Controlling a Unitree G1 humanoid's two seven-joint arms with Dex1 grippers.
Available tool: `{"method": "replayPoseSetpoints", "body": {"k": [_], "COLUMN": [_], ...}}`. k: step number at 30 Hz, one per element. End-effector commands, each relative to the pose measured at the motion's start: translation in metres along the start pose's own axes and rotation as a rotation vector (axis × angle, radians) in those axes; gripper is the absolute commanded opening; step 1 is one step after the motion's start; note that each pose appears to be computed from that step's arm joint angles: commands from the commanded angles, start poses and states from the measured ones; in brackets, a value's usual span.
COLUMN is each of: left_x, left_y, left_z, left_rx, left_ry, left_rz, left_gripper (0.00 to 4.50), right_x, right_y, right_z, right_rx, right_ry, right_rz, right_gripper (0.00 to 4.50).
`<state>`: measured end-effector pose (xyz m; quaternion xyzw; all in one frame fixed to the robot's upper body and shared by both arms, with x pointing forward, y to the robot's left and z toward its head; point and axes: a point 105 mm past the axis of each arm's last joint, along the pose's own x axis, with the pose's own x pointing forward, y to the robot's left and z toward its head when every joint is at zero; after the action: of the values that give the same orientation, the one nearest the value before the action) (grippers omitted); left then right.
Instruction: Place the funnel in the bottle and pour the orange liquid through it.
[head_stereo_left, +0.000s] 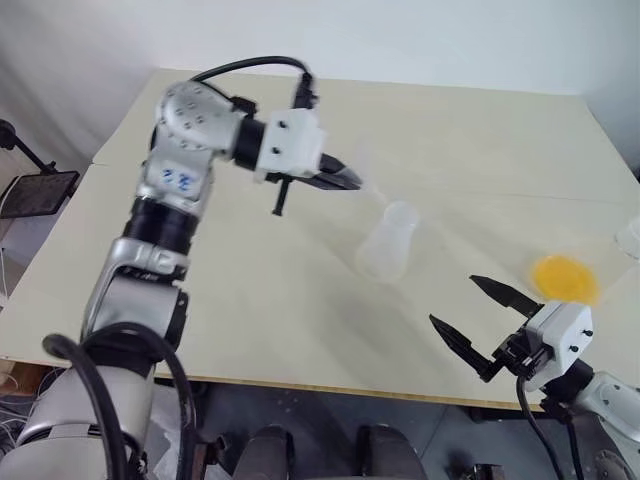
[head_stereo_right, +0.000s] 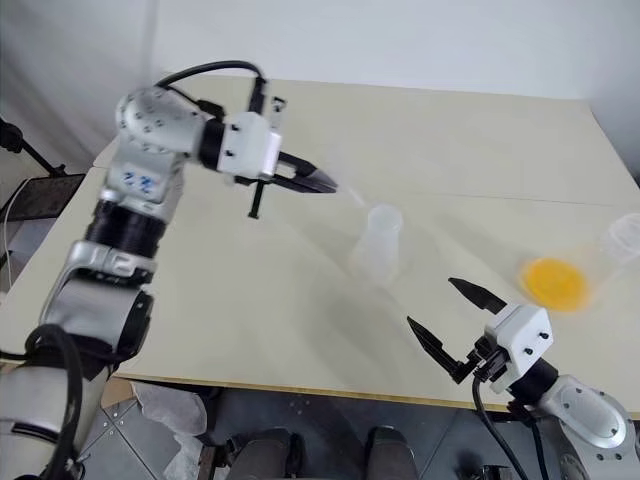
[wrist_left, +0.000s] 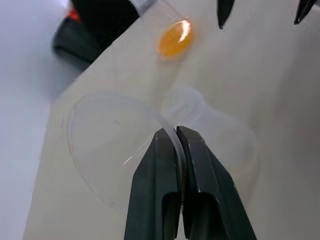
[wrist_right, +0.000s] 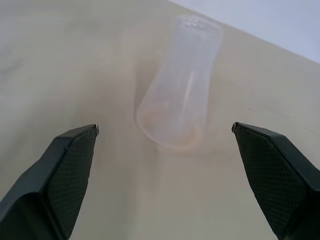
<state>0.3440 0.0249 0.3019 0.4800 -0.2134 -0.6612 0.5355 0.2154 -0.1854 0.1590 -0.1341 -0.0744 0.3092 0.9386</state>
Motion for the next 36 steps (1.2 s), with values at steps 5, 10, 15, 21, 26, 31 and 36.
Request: {"method": "replayPoseSetpoints", "body": {"k": [5,10,15,21,26,31,36], "left_x": [0.030,0.036,0.041,0.055,0.064,0.068,0.068], "left_y": [0.019,0.031,0.025,0.017,0.011,0.011,0.011], "left_z": [0.009,0.014,0.007,0.006,0.004,0.011,0.019], "left_rx": [0.210,0.227,0.193,0.192,0.186,0.109,0.032], "left_ry": [0.108,0.131,0.163,0.179,0.198,0.139,0.058], "left_rz": [-0.094,-0.091,-0.154,-0.247,-0.306,-0.322,-0.329], "left_gripper": [0.01,0.01,0.01,0.01,0.01,0.23,1.43], "right_x": [0.002,-0.003,-0.012,-0.014,-0.015,-0.016,-0.017], "right_y": [0.008,0.004,-0.005,-0.005,-0.005,-0.002,-0.001], "right_z": [0.017,0.029,0.043,0.048,0.051,0.049,0.047], "right_rx": [-0.025,-0.004,-0.002,-0.010,-0.020,-0.021,-0.021], "right_ry": [-0.078,-0.138,-0.195,-0.203,-0.207,-0.197,-0.190], "right_rz": [-0.056,-0.149,-0.242,-0.264,-0.271,-0.279,-0.286], "right_gripper": [4.50,4.50,4.50,4.50,4.50,4.50,4.50]}}
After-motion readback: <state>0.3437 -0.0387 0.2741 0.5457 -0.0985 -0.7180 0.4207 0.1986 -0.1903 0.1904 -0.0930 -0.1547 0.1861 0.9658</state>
